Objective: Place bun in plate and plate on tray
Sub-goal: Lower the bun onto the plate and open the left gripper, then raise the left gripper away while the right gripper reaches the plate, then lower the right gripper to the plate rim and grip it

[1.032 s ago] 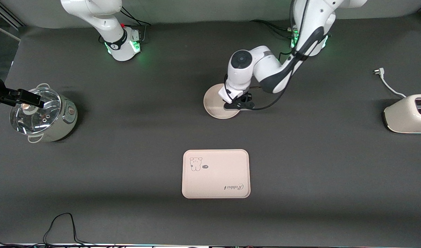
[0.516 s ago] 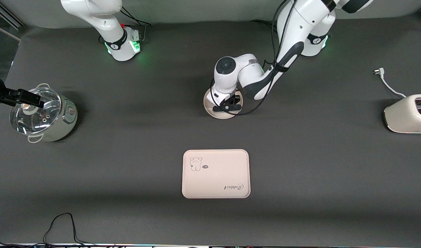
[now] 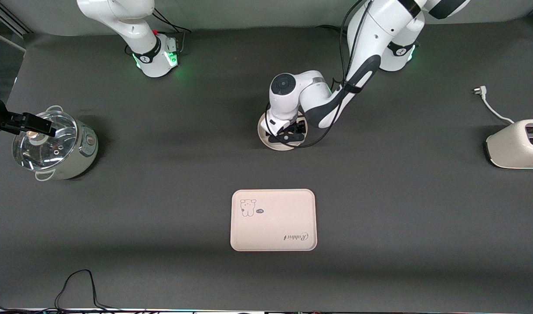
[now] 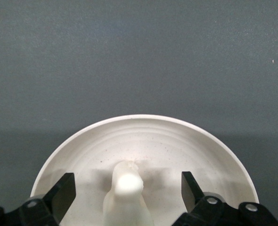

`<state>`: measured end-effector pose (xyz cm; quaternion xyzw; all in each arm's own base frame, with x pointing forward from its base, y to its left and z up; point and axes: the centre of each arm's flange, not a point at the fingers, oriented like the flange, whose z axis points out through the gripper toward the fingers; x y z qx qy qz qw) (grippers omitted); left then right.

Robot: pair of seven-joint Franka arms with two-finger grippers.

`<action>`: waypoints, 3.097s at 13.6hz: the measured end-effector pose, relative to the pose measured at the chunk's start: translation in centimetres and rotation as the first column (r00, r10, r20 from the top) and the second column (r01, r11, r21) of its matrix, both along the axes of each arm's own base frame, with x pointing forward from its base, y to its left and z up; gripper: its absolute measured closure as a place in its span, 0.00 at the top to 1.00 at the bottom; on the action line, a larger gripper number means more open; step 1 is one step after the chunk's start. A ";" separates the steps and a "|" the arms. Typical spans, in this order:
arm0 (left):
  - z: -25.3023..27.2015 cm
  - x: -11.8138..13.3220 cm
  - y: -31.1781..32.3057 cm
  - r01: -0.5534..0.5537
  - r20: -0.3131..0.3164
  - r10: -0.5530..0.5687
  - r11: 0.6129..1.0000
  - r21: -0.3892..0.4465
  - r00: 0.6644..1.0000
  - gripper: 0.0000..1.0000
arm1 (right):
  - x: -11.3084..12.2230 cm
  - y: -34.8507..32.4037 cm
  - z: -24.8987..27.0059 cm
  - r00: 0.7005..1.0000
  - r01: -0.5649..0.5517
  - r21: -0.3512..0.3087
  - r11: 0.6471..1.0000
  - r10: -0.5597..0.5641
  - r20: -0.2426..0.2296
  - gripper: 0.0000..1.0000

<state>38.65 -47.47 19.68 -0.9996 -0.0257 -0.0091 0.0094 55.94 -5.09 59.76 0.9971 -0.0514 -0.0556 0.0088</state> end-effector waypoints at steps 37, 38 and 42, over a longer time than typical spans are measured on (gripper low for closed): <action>40.4 15.2 45.0 0.054 -0.088 -0.052 0.998 0.015 0.995 1.00 | -16.5 50.6 -23.0 0.984 -0.147 0.081 0.986 0.137 0.117 1.00; 40.5 15.4 44.9 0.056 -0.089 -0.054 0.998 0.016 0.995 1.00 | -17.4 49.9 -25.8 0.980 -0.147 0.098 0.984 0.132 0.146 1.00; 40.1 15.9 44.7 0.058 -0.098 -0.057 0.998 0.011 0.994 1.00 | -19.4 46.8 -33.6 0.973 -0.112 0.157 0.981 0.077 0.216 1.00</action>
